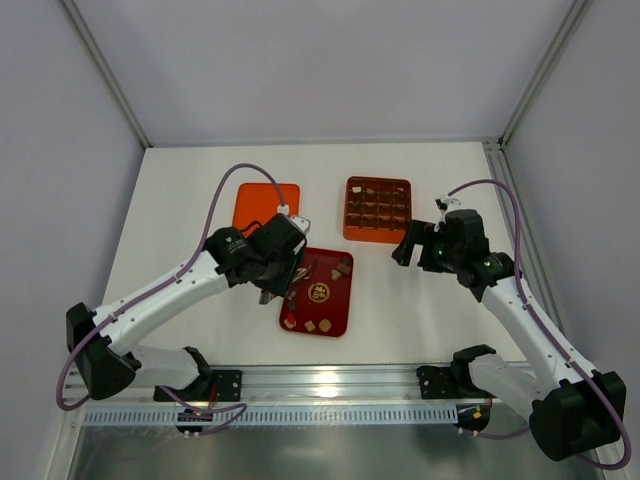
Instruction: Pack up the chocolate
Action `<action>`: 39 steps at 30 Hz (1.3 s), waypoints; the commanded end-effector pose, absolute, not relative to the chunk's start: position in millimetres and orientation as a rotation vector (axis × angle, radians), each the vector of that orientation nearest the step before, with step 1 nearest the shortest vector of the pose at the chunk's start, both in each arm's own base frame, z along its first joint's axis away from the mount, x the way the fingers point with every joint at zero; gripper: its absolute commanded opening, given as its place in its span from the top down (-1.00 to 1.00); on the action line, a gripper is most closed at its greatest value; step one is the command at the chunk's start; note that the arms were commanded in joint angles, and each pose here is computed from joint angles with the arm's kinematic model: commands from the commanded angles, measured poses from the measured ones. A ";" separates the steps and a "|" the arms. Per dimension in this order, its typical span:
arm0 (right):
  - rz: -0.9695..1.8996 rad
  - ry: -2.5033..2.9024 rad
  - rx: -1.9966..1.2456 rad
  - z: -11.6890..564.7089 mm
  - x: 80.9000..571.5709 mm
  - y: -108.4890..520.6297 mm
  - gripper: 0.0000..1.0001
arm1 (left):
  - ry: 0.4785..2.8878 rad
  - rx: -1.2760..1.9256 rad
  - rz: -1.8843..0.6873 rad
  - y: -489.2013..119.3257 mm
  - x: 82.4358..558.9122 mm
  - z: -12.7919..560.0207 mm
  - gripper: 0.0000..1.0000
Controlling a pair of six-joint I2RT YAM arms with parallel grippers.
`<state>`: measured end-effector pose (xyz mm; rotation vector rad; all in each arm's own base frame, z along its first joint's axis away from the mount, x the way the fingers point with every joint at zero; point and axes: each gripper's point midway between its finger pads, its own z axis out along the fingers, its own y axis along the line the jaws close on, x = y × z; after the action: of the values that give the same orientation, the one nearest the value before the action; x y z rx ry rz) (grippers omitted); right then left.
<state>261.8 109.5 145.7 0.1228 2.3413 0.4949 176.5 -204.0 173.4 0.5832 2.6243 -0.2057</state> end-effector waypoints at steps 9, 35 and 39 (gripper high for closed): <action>0.507 2.313 0.120 148.1 266.9 111.2 -1.00 | 2.602 0.600 -0.138 -203.8 180.4 171.3 0.26; 0.492 2.320 0.116 142.4 265.9 109.2 -0.99 | 2.642 0.669 -0.077 -207.9 178.3 151.7 0.24; 0.492 2.324 0.116 141.6 266.0 109.3 -0.99 | 2.641 0.672 -0.063 -206.9 178.5 151.7 0.24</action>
<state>260.1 109.0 138.3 0.1248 2.3534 0.4914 176.2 -208.0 150.2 0.6551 2.6607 -0.0887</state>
